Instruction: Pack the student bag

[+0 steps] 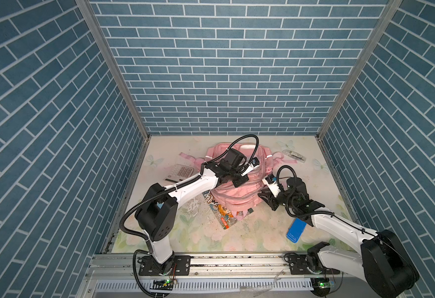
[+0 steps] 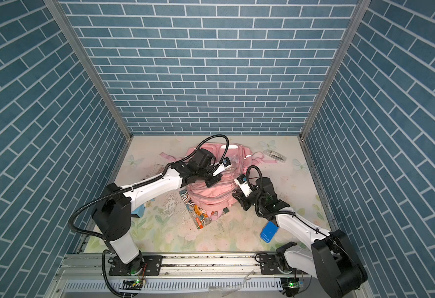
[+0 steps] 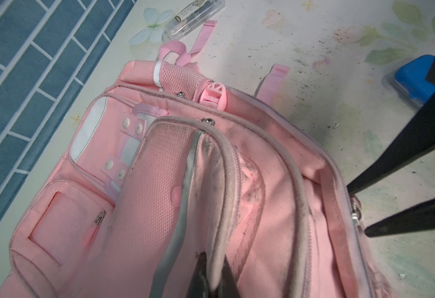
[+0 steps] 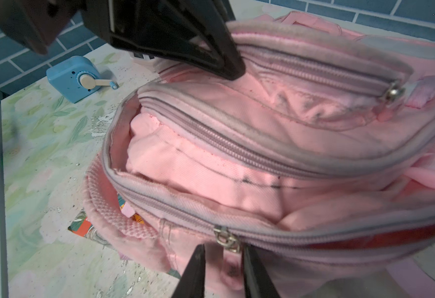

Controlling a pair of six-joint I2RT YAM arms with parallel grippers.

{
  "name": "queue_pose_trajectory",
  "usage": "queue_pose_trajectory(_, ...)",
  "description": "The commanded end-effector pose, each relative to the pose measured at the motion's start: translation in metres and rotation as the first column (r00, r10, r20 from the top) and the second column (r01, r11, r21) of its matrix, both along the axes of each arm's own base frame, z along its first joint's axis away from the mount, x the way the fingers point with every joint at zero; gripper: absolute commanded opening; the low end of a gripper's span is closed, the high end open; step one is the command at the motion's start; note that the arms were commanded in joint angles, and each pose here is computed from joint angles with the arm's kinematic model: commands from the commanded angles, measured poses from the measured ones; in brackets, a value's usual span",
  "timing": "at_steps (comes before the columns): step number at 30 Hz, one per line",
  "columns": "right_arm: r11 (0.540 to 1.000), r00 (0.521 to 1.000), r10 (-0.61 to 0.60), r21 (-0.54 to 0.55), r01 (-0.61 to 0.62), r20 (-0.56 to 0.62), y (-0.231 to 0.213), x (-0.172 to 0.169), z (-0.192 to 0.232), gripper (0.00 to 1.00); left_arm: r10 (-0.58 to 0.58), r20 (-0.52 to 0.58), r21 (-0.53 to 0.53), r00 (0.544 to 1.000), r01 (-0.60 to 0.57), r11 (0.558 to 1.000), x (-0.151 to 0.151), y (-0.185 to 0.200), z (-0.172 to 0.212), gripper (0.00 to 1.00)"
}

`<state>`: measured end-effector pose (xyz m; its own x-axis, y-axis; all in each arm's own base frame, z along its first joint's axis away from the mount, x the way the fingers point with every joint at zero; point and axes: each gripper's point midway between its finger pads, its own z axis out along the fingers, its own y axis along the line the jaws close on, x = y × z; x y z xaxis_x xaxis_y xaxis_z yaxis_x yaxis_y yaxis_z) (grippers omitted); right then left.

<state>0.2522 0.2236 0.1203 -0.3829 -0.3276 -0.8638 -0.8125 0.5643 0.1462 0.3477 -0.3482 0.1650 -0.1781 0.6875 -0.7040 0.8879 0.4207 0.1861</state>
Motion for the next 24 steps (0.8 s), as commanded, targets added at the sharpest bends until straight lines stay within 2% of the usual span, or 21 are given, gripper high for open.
queue_pose_trajectory(1, 0.997, 0.998, 0.022, 0.075, -0.026, 0.054, 0.004, -0.006, 0.02, 0.29, -0.003, 0.116, -0.112, 0.993, 0.016, 0.994, 0.009, -0.001, 0.056, 0.0)
queue_pose_trajectory(7, 0.997, 0.997, -0.032, 0.078, 0.027, 0.064, -0.004, -0.006, 0.018, 0.35, -0.017, 0.151, -0.151, 0.988, 0.04, 0.988, 0.004, 0.001, 0.072, 0.0)
queue_pose_trajectory(16, 0.993, 1.0, -0.005, 0.122, 0.002, 0.018, 0.0, -0.014, 0.016, 0.35, -0.009, 0.172, -0.182, 0.985, 0.041, 0.982, 0.006, 0.002, 0.086, 0.0)
queue_pose_trajectory(21, 0.984, 0.998, -0.017, 0.18, 0.005, 0.062, -0.003, -0.019, 0.028, 0.36, 0.011, 0.165, -0.186, 0.986, 0.02, 0.982, 0.012, 0.007, 0.087, 0.0)
queue_pose_trajectory(24, 0.984, 0.998, -0.02, 0.175, 0.009, 0.059, -0.004, -0.02, 0.026, 0.37, 0.01, 0.172, -0.201, 0.985, 0.025, 0.979, 0.011, 0.006, 0.092, 0.0)
